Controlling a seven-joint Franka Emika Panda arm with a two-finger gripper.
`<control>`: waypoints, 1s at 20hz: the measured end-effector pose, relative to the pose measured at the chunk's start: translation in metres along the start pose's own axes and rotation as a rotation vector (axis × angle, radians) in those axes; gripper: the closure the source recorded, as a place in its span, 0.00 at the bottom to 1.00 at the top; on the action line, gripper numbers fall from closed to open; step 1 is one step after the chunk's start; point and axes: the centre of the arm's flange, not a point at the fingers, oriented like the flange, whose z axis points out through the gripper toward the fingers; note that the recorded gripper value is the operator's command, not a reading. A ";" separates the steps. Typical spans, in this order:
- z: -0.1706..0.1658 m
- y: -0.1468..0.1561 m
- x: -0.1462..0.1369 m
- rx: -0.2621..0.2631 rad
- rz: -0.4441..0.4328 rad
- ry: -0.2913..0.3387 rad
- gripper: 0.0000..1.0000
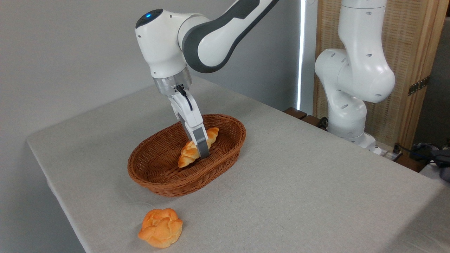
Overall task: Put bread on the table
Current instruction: 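Close the gripper on the braided roll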
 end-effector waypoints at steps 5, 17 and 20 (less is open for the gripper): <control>0.000 0.001 0.001 0.000 0.002 0.000 0.70; 0.000 0.001 0.001 0.000 0.003 -0.001 0.76; 0.001 0.002 0.001 0.000 0.004 -0.001 0.77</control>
